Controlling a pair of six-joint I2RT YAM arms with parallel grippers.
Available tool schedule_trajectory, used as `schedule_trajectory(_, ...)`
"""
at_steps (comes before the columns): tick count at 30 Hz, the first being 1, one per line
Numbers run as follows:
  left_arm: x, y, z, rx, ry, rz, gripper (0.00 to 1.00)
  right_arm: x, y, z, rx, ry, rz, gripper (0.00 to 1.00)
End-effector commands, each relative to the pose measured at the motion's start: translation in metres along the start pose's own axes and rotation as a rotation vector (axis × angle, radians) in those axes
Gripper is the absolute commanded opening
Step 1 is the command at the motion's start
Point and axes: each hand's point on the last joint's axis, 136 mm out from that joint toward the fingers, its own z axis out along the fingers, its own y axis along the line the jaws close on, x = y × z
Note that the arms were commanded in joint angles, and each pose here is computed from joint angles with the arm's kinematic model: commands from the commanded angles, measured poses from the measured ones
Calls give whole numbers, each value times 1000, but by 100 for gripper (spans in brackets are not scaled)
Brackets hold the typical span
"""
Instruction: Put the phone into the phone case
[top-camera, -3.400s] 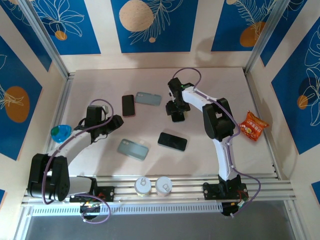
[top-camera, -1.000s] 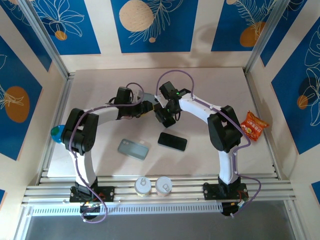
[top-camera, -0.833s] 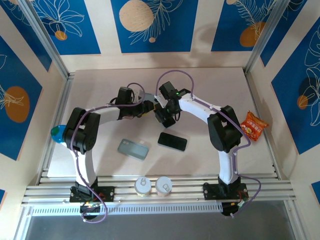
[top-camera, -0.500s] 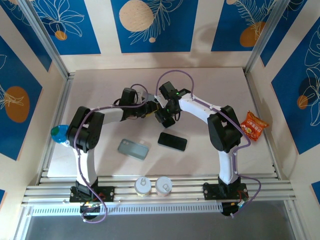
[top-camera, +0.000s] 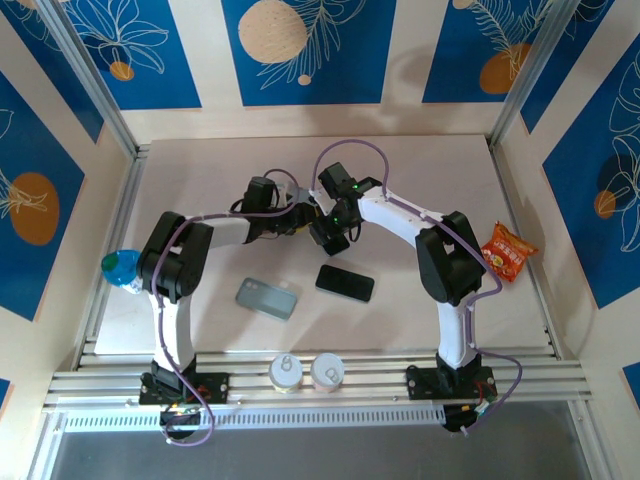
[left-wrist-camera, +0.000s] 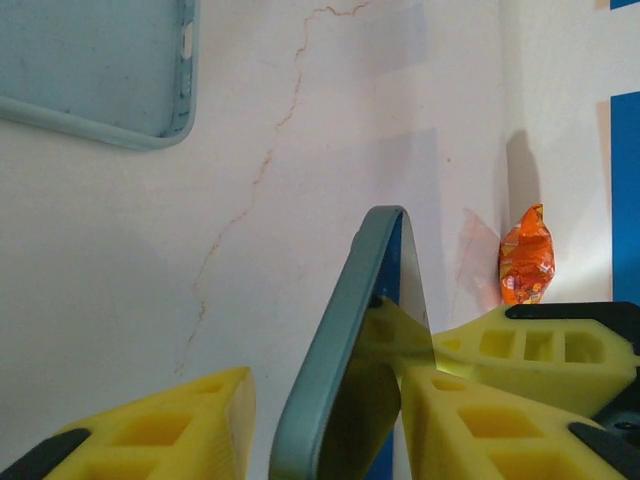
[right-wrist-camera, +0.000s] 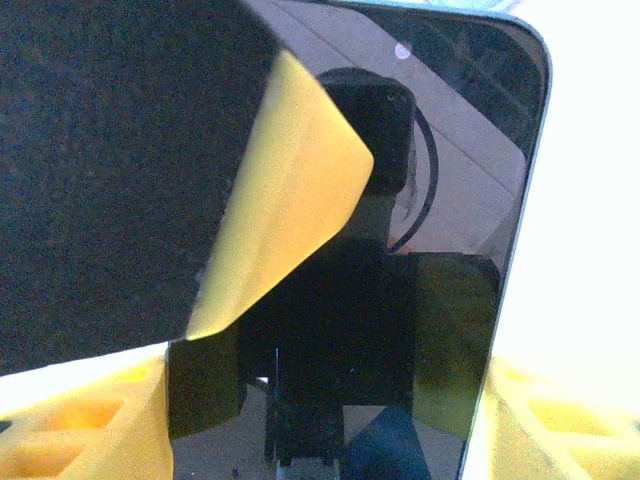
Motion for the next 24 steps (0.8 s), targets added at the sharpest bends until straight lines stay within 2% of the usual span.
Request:
schedule_trajectory(1,-6,-4,7,9,-15,13,40,-14,15,-27,-46,-65,-7,52)
schedule_trajectory(7,-7,-4,9,16,-19,7,33,-14,17,-29,-46,-66,-10,52)
schedule_trajectory(11,-8,-5,9,19,-22,8,18,-13,18,-29,-52,-66,-12,52)
schedule_trajectory(14,-8,-7,8,25,-24,9,0,-12,18,-28,-53,-63,-10,52)
schedule_trajectory(18,-10,-13,4,44,-39,11,0,-10,17,-25,-51,-57,-4,51)
schedule_trajectory(21,-14,-20,0,58,-63,10,0,-7,18,-28,-63,-64,13,67)
schedule_trajectory(24,-20,-34,-10,100,-115,19,0,-4,16,-38,-120,-96,89,74)
